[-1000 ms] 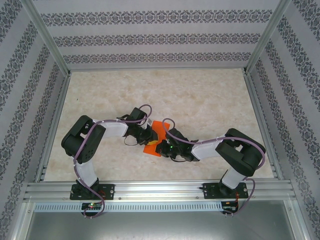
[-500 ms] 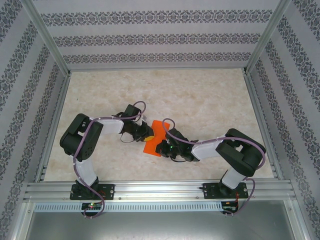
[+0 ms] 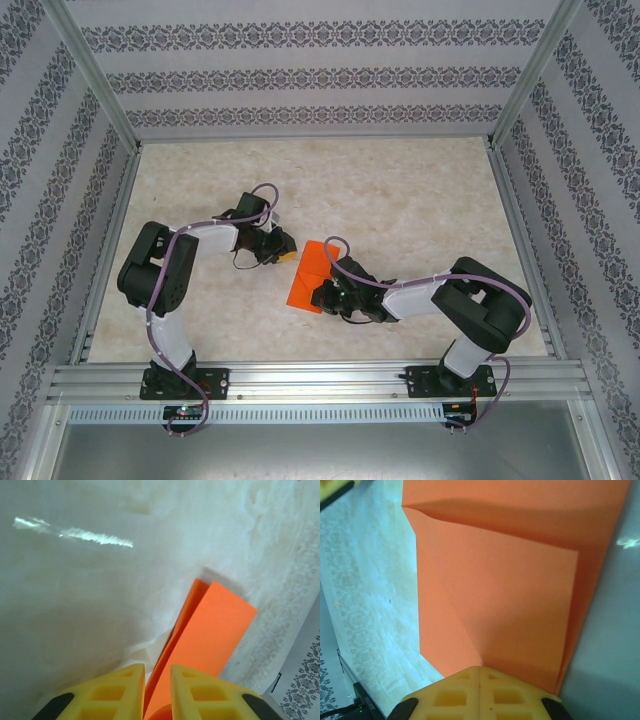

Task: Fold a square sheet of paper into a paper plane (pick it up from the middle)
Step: Fold the triangle a second time at the center of the table.

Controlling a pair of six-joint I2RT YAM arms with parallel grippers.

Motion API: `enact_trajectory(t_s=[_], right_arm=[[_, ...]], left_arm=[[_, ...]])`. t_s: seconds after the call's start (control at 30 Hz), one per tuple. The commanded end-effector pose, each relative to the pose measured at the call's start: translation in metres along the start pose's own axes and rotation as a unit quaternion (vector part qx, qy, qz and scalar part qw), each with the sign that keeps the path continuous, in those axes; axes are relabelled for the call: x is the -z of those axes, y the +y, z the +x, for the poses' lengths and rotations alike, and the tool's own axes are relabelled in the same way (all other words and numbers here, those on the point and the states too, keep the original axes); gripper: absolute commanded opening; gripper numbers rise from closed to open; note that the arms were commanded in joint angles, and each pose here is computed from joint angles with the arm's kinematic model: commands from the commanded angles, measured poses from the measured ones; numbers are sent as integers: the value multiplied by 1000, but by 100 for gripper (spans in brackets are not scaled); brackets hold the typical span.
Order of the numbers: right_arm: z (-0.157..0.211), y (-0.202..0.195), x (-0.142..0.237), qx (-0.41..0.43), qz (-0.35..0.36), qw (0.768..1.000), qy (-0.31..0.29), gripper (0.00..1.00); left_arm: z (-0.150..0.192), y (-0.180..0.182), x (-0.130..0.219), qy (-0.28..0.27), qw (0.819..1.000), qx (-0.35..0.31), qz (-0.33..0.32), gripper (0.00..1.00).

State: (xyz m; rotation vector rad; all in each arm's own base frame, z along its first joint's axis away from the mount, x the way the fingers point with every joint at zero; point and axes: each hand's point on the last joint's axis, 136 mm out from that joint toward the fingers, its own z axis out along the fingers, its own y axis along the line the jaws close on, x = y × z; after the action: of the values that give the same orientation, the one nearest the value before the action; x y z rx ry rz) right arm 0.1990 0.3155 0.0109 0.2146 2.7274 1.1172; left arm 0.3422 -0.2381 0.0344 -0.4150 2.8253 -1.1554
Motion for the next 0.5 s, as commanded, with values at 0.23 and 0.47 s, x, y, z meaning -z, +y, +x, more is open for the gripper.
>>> enact_trajectory(t_s=[0.23, 0.47], right_arm=[[25, -51, -5, -4, 97, 994, 43, 0], [23, -51, -3, -5, 98, 995, 35, 0]], left_arm=[[53, -43, 10, 72, 994, -70, 50, 24], [80, -35, -16, 108, 990, -78, 39, 23]])
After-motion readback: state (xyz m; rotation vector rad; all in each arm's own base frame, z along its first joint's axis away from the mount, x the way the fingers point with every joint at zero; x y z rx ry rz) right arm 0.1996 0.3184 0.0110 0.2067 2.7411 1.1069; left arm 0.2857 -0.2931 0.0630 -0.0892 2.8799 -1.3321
